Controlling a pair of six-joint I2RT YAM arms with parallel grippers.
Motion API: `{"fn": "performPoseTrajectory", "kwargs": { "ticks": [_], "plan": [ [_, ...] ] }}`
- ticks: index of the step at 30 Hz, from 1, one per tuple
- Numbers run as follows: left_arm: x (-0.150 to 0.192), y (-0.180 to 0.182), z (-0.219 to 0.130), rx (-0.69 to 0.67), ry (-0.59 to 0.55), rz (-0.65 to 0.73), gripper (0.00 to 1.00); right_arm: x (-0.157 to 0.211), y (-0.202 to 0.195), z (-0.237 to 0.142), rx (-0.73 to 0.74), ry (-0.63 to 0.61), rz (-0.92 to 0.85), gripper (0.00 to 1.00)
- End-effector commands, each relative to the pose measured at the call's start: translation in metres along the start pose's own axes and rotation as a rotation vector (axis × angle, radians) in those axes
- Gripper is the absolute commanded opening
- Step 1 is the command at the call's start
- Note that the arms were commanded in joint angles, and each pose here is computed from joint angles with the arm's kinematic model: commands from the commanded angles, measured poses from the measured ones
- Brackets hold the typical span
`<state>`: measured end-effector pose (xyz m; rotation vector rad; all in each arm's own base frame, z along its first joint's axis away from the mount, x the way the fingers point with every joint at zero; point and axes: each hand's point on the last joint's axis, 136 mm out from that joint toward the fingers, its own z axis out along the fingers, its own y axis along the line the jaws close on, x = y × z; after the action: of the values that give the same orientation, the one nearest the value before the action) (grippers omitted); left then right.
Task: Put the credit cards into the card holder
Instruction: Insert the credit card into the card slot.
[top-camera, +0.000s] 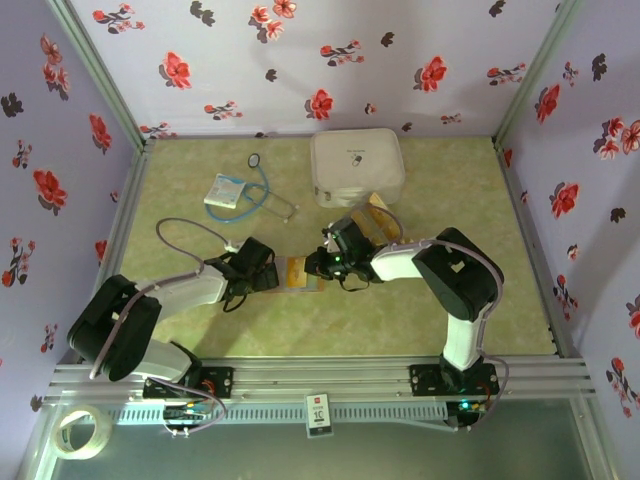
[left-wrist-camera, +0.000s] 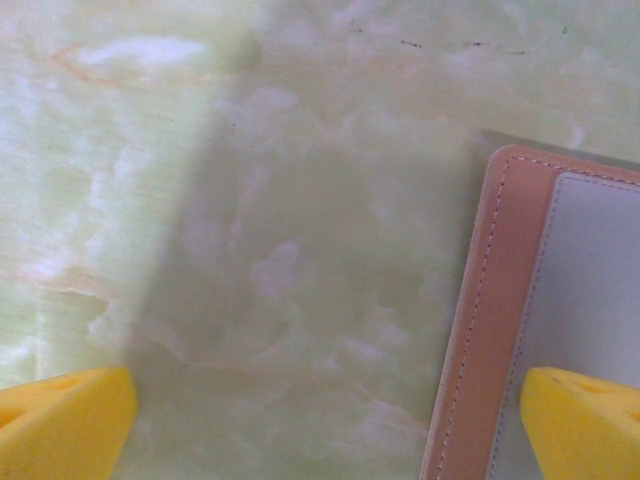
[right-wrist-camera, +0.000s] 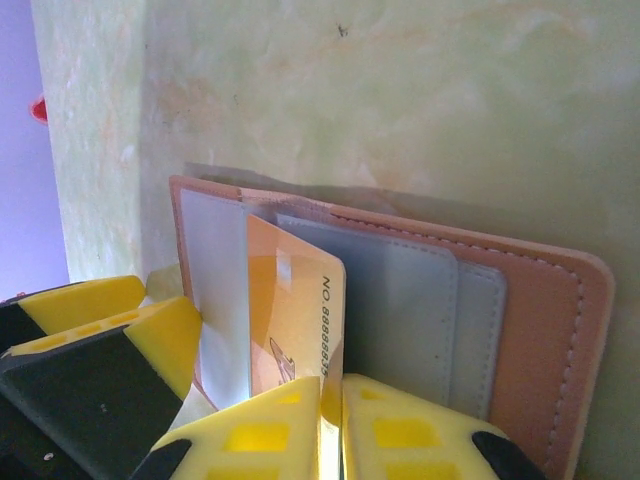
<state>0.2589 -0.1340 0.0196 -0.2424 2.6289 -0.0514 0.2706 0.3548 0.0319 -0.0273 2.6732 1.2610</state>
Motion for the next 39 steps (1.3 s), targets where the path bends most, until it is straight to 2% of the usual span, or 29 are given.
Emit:
{"fn": "performPoseTrajectory", "kwargs": {
  "ticks": [1,10,23,25,27,31,39],
  "plan": [
    [0.017,0.027,0.008,-0.099,0.039,-0.005,1.0,0.006,-0.01,0.004,0.018,0.016,0.013,0.1],
    [0.019,0.027,0.01,-0.101,0.042,-0.003,1.0,0.007,-0.011,0.005,0.017,0.02,0.015,0.04],
    [0.018,0.024,0.01,-0.089,0.043,-0.005,1.0,0.005,-0.011,0.01,0.014,0.02,0.022,0.07],
    [0.016,0.023,0.007,-0.084,0.039,-0.005,1.0,0.005,-0.011,0.009,0.016,0.021,0.022,0.1],
    [0.011,0.022,0.002,-0.076,0.031,-0.005,1.0,0.005,-0.011,0.008,0.022,0.02,0.019,0.2],
    [-0.002,0.026,-0.008,-0.085,0.016,-0.036,1.0,0.004,-0.01,0.006,0.033,0.019,0.01,0.31],
    [-0.01,0.057,-0.009,-0.158,0.022,-0.144,1.0,0.005,-0.012,0.005,0.069,0.019,-0.006,0.45]
  ]
}}
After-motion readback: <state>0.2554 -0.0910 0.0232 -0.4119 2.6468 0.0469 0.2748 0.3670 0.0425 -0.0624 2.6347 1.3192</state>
